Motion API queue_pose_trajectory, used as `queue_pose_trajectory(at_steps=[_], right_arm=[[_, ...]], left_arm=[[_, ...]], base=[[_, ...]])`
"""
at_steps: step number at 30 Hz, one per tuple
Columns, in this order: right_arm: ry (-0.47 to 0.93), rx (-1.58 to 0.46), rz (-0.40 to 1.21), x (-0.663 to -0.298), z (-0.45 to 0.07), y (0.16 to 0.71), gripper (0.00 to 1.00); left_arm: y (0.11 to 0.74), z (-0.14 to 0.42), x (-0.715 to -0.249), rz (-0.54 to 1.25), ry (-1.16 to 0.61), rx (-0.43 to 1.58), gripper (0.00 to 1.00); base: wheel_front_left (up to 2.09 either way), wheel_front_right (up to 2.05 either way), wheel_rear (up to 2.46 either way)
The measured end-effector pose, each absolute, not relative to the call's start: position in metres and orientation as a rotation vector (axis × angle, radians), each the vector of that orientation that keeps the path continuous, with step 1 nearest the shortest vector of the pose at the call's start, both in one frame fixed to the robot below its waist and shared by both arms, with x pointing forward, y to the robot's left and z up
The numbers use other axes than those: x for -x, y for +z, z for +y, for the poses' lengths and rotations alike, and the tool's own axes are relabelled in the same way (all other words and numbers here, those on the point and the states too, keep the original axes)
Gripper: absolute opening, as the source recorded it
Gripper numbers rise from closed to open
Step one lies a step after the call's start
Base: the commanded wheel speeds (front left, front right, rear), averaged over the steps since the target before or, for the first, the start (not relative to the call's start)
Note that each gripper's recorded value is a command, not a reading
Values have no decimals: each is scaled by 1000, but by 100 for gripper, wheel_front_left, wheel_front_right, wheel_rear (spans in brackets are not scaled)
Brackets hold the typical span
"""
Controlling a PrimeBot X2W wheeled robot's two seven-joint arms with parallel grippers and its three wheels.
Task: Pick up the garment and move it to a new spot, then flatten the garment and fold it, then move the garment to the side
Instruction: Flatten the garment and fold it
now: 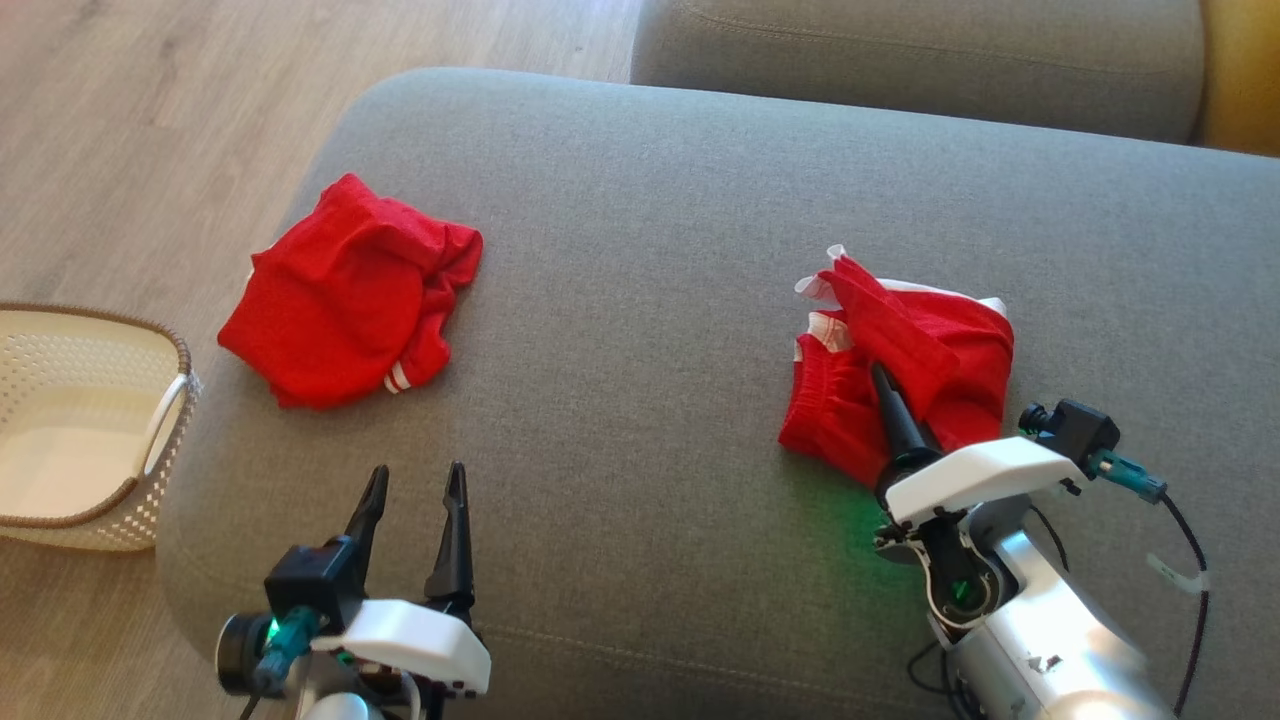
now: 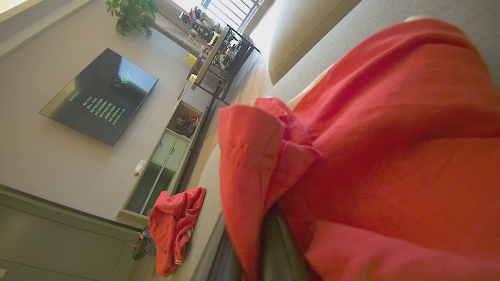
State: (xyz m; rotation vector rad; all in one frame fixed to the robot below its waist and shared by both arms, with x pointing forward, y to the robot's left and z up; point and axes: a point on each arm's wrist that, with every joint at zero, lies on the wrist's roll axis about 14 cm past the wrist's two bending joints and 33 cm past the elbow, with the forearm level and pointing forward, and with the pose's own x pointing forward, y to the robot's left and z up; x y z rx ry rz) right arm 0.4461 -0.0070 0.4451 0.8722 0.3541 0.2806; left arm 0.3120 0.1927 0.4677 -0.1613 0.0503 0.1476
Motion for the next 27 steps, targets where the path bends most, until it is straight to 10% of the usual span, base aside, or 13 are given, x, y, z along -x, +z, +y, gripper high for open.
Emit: queue_pose_trajectory(at_steps=[10,12,27], right_arm=[[362,-803,384,-435,12,442,1],[373,-773,392,-432,14,439,100],[551,-620,353,-412,44,450,100]], left_arm=[[467,193,-311,51,152,161,100],[467,193,-311,53,151,161,100],[464,192,-310,61,152,169,100]], base=[[0,0,0],[0,0,0],[0,0,0]])
